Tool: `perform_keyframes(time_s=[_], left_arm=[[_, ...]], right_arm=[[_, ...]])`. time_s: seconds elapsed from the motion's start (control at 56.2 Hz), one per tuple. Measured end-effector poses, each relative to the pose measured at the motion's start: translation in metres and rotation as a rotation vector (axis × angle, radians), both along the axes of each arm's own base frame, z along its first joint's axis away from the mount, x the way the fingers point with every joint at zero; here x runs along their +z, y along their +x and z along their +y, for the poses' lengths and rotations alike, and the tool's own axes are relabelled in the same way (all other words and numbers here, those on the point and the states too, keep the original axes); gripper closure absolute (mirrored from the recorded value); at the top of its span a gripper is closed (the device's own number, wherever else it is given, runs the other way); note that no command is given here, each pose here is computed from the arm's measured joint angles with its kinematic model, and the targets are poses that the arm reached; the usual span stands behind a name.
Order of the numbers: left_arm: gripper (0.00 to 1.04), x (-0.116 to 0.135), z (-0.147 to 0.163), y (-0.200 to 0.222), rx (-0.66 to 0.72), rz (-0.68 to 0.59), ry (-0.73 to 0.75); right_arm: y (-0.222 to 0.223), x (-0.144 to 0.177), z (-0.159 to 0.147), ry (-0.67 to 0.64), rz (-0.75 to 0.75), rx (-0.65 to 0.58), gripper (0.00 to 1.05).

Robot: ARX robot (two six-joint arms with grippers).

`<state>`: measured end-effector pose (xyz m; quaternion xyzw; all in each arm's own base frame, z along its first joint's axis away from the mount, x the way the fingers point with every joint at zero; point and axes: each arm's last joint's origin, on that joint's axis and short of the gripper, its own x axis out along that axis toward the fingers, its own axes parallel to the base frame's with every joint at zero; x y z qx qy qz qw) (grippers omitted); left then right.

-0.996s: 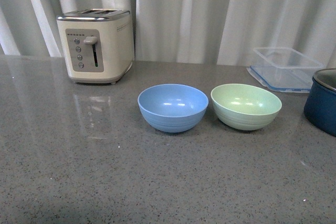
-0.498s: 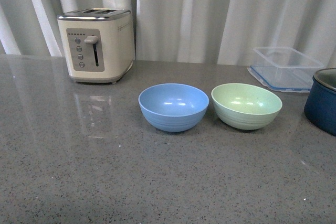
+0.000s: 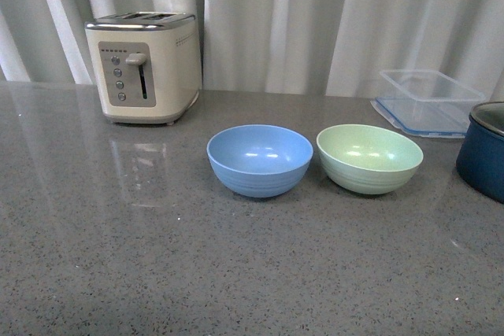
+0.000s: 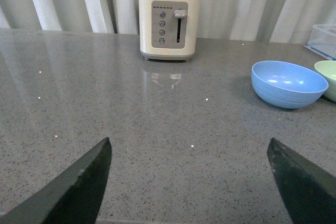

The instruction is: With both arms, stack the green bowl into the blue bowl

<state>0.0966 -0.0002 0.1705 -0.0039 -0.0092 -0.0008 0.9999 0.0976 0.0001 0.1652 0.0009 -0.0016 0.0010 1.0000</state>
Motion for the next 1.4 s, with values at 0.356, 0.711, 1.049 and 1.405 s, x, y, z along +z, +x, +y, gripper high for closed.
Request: perform_keyframes(time_s=[0.356,0.711,1.049,1.405], left_arm=[[0.07,0.0,0.0,0.0,0.001,0.0,0.002],[0.07,0.0,0.0,0.0,0.0,0.0,0.002],[0.07,0.0,0.0,0.0,0.0,0.0,0.003],[0.07,0.0,0.0,0.0,0.0,0.0,0.003]], right_arm=[[0.007,0.011,0.006,-0.002,0.043,0.379,0.1],[0.083,0.073,0.034,0.157,0.319,0.497,0.1],[0.228,0.077,0.051,0.122,0.576,0.247,0.1],[0.309,0.046,0.038,0.122,0.685,0.071,0.1]])
